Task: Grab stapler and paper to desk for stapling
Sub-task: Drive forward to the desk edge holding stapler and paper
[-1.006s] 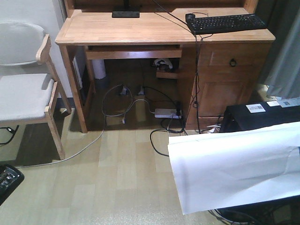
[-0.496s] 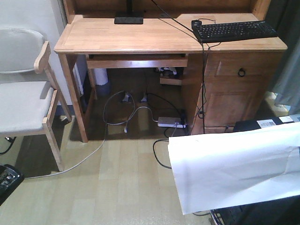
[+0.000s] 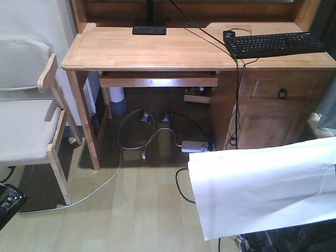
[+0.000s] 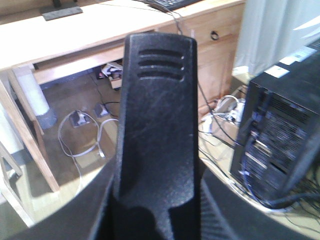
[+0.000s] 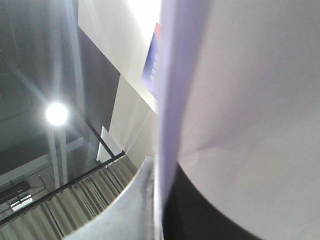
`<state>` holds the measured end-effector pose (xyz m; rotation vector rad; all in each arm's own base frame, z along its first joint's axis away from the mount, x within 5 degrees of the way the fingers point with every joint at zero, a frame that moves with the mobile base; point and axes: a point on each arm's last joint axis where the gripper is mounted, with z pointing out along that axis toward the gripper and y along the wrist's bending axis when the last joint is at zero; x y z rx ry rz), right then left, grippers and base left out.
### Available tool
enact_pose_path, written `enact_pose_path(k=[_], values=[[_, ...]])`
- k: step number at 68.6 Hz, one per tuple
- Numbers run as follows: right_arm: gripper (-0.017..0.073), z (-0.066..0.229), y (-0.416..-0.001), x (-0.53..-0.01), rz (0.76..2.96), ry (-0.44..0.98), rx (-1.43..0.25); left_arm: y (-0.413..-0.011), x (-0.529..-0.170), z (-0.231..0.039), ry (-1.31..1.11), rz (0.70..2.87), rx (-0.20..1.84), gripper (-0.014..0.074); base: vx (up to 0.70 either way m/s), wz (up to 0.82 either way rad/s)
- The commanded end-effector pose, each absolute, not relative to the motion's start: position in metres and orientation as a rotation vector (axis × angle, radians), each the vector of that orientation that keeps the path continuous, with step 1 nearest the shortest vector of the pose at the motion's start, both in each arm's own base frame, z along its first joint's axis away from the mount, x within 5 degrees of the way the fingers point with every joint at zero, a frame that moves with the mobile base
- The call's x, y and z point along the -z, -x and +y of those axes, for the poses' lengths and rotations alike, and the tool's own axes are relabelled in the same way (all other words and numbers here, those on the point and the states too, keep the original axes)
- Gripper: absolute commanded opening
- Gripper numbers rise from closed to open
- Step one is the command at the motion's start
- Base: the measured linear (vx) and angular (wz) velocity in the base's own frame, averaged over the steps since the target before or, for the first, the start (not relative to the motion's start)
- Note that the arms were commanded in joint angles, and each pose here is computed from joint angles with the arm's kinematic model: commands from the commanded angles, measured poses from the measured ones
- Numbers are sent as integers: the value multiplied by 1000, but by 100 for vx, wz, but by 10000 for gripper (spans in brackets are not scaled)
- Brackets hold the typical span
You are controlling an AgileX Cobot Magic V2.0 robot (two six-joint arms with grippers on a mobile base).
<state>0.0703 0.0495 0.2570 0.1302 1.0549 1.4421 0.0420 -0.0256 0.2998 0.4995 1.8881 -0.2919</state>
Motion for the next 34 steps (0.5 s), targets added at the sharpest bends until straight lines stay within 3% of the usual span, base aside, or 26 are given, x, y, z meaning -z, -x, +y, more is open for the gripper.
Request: enact_pose_path(k=[1, 34], values=[[-5, 47, -65, -256, 990, -113, -1464, -44, -318, -26, -454, 1763, 313, -6, 18, 4], [-5, 47, -65, -256, 990, -113, -1464, -44, -318, -26, -454, 1763, 313, -6, 18, 4]])
